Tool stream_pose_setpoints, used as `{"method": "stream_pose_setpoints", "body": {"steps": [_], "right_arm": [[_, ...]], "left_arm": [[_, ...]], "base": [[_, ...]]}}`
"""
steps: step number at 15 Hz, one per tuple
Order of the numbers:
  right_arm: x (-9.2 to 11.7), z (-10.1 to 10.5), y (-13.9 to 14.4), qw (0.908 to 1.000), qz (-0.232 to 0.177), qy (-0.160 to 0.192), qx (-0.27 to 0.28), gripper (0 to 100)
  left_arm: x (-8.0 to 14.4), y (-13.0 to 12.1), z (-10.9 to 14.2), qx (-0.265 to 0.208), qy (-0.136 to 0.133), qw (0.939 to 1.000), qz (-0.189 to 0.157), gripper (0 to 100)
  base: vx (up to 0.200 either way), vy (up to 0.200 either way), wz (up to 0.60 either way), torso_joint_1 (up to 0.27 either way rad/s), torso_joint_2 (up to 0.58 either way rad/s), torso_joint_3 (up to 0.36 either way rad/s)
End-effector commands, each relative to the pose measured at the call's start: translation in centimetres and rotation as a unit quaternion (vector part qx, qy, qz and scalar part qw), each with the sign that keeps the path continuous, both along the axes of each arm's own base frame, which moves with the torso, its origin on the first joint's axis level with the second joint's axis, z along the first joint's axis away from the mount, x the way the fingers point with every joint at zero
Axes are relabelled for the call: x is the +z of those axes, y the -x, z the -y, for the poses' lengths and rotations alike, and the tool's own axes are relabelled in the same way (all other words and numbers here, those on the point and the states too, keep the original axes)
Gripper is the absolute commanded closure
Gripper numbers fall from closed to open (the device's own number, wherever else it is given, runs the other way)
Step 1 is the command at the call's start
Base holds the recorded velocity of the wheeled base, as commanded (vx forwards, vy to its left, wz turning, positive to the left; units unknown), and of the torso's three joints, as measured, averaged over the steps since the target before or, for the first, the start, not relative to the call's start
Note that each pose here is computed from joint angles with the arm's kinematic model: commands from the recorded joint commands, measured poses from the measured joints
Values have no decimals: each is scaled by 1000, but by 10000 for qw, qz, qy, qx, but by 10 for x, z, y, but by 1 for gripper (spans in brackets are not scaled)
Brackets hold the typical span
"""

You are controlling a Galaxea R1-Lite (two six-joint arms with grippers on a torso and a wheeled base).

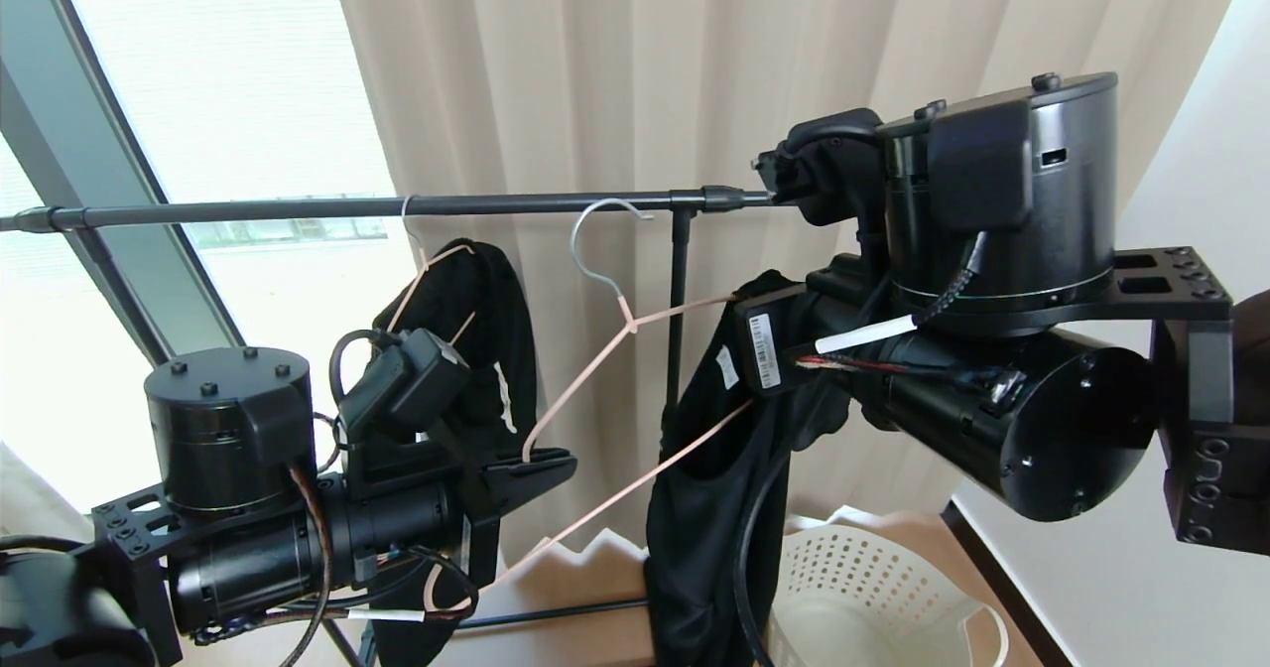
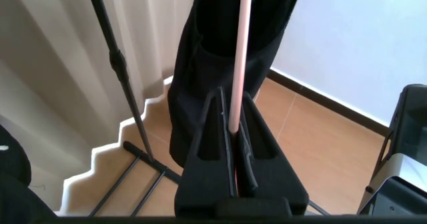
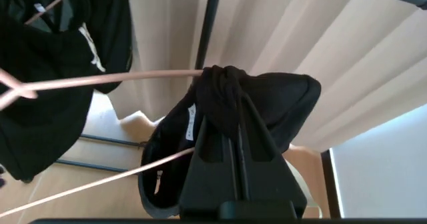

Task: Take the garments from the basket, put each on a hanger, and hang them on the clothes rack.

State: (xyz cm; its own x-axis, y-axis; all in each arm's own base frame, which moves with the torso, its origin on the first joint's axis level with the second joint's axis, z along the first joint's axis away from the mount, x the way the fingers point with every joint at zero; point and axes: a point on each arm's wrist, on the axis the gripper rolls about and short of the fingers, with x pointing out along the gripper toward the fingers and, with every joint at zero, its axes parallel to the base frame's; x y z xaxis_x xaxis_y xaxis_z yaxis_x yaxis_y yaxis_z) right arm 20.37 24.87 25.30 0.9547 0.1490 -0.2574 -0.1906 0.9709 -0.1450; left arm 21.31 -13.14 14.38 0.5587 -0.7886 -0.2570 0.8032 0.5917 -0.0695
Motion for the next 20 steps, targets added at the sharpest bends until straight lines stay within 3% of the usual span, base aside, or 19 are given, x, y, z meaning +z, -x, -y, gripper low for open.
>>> {"method": "stream_pose_setpoints", "body": {"steps": [1,12,16,17,20], "right_arm": [[2,-9,7,9997,91,-115,170,100],[6,-46,24,9971,191,-295,681,100],[6,-46,24,9967,250,-391,672,100],[7,-46,24,9966,254,-397,672,0],[18,-34,21,9967,346,-577,460,0]], "left_arm": [[0,0,-1,6,-2,10000,6,100],[1,1,0,-13,7,10000,43,100],[4,1,0,-11,111,9997,219,100],[3,1,0,-18,113,9997,218,100],[1,5,-3,-22,82,9998,190,100]], "base": [[0,0,0,0,0,0],[0,0,0,0,0,0],[0,0,0,0,0,0],[0,0,0,0,0,0],[0,0,0,0,0,0]]}}
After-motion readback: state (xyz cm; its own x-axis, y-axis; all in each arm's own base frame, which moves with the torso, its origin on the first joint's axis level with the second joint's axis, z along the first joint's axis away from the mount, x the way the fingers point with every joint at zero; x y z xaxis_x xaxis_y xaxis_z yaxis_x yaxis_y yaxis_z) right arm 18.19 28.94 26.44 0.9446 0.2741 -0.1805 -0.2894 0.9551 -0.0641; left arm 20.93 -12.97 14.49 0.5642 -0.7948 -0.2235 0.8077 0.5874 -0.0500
